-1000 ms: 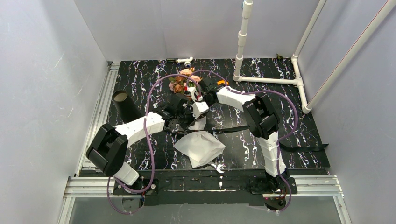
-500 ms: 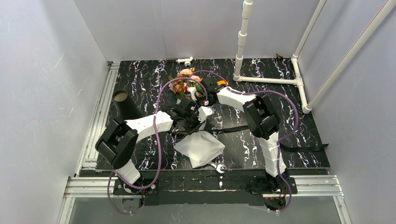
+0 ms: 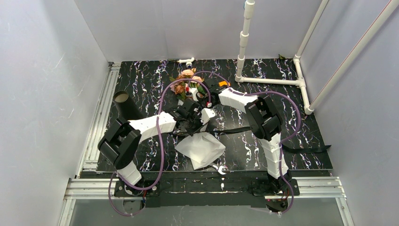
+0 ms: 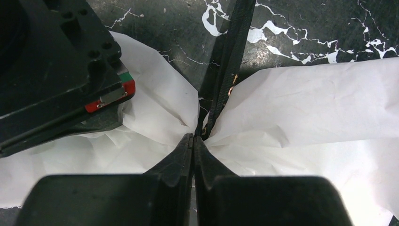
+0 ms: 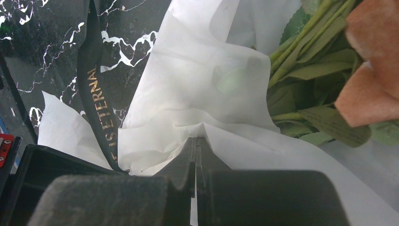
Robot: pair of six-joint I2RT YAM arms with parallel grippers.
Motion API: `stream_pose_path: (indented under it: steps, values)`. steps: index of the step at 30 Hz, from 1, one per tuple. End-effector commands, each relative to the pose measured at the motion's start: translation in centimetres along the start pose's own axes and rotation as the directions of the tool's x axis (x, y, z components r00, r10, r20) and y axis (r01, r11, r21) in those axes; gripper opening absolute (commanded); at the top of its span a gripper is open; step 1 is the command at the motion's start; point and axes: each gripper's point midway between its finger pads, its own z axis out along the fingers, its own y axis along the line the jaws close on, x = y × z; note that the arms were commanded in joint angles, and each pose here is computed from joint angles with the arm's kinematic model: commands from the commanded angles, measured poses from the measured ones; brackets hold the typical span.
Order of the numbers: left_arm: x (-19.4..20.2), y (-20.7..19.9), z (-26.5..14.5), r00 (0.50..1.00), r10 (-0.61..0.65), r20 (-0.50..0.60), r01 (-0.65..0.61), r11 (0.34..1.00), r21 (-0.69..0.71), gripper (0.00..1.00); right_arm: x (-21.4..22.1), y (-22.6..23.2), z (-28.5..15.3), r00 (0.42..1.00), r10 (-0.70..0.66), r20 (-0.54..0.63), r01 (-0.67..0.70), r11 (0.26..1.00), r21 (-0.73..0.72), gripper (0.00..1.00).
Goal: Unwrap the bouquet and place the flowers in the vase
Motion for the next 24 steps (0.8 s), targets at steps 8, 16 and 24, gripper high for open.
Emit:
stream_pose_path:
  steps: [8, 16, 24]
  values:
    - [-0.3, 2.8, -3.8, 0.977, -0.196, 0.087, 0.206, 0.970, -0.130, 0.00, 12.5, -5.0, 1.9, 0.929, 0.147, -0.339, -0.079, 0.975, 0.206, 0.01]
    - [-1.2, 3.4, -4.3, 0.967, -0.224, 0.123, 0.239, 0.963, -0.126, 0.00, 12.4, -5.0, 1.8, 0.930, 0.145, -0.337, -0.078, 0.975, 0.207, 0.01]
    - [-1.9, -0.2, -3.9, 0.981, -0.150, 0.125, 0.147, 0.989, 0.031, 0.23, 12.3, -5.0, 1.9, 0.931, 0.152, -0.333, -0.085, 0.975, 0.206, 0.01]
